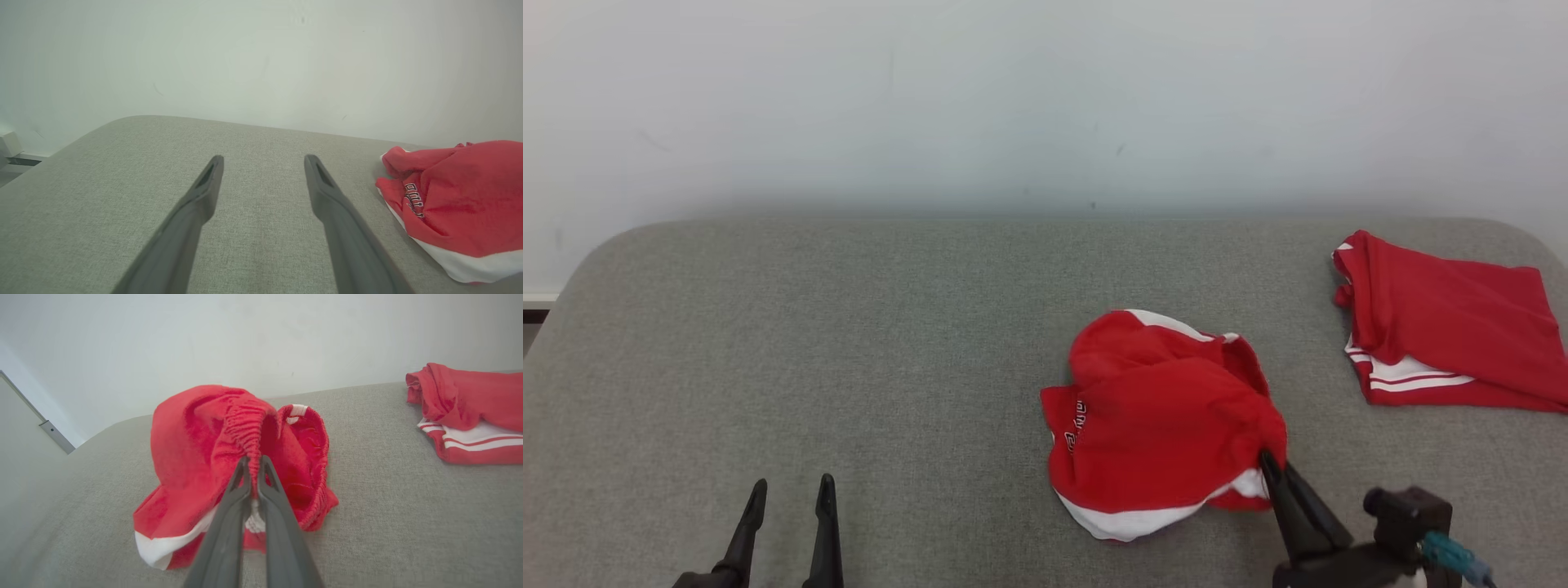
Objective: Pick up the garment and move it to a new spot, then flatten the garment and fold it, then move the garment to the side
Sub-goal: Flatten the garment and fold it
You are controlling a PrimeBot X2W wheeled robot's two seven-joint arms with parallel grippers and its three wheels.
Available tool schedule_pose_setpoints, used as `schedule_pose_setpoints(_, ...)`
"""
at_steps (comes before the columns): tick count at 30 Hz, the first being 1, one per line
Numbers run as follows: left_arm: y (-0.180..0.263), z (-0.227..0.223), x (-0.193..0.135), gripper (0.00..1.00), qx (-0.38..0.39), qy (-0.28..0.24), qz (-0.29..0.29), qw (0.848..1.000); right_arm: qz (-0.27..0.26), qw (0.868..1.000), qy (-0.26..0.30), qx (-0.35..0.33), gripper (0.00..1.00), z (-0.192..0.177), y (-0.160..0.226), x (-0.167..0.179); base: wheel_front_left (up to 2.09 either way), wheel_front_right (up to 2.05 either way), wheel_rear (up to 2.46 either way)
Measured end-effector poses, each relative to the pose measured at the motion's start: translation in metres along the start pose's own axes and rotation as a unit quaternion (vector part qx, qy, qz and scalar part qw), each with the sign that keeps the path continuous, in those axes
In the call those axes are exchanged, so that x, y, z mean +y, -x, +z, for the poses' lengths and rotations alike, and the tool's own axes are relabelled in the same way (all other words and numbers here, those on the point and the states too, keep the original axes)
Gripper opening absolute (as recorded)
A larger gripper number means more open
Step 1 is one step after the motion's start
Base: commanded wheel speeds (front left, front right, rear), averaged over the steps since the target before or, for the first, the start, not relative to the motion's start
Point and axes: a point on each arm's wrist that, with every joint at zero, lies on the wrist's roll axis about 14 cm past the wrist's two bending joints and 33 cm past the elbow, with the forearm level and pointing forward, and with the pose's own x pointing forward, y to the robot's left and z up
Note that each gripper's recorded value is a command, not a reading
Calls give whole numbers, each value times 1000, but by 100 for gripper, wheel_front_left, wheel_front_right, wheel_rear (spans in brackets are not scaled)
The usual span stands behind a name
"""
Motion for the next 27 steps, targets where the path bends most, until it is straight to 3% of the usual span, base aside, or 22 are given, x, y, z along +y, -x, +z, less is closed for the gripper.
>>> schedule_pose_setpoints(13, -4, -10, -3, 100, 15, 10, -4, 1000, -77, 993, -21, 82, 3, -36, 57, -34, 0, 0, 0)
schedule_pose_setpoints(14, -5, -12, -4, 100, 18, 11, -5, 1000, -78, 993, -23, 83, 47, -37, 57, -34, 0, 0, 0)
schedule_pose_setpoints(15, -5, -13, -5, 100, 20, 11, -6, 1000, -78, 993, -20, 83, 100, -37, 56, -33, 0, 0, 0)
schedule_pose_setpoints(27, -10, -13, -10, 100, 18, 11, -15, 1000, -68, 997, -6, -32, 100, 3, 45, -22, 0, 0, 0)
